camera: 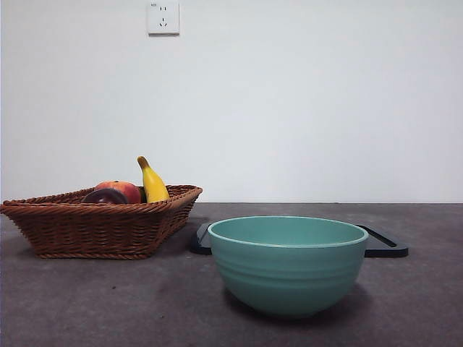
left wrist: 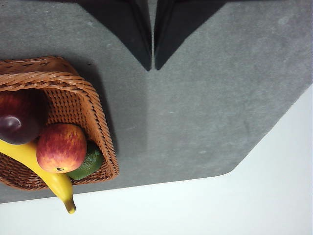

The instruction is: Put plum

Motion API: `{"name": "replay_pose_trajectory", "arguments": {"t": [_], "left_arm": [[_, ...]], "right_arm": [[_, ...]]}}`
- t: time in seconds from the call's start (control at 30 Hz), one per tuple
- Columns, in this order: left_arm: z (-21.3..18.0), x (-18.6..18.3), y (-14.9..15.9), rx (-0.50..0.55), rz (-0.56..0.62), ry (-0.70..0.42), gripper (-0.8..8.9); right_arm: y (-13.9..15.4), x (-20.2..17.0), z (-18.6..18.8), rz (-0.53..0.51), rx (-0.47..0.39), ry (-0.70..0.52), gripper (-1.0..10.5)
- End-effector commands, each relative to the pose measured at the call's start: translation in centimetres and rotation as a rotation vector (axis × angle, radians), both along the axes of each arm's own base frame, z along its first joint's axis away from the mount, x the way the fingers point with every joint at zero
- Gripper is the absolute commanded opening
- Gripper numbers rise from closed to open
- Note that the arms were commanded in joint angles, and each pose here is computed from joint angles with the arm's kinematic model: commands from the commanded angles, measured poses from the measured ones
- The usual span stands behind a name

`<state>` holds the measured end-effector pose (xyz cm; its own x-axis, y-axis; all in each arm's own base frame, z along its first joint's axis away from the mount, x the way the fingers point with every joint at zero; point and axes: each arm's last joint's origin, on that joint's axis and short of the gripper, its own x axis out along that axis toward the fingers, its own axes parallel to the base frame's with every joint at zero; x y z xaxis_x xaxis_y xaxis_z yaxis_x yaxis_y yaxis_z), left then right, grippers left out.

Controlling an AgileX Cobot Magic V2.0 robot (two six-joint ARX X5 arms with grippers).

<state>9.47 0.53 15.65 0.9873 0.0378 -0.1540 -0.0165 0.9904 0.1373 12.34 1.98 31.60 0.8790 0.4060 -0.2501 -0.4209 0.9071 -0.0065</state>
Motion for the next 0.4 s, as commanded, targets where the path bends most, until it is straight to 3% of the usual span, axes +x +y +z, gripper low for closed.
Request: {"name": "replay_pose_trajectory", "arguments": {"t": [0.03, 0.2, 0.4], "left_arm": [[-0.7, 0.1, 0.0, -0.007, 0.004, 0.025, 0.08], [-0.7, 0.1, 0.0, -0.007, 0.004, 0.025, 0.08], [-0.7, 0.1, 0.0, -0.007, 0.004, 0.025, 0.08]], "right_arm": [[-0.9, -0.7, -1.2, -0.102, -0.014, -0.098, 0.0], [-2.0, -1.7, -4.2, -0.256, -0.031, -0.227, 0.0], [-2.3, -2.3, -8.3, -0.317, -0.033, -0.309, 0.0]]}}
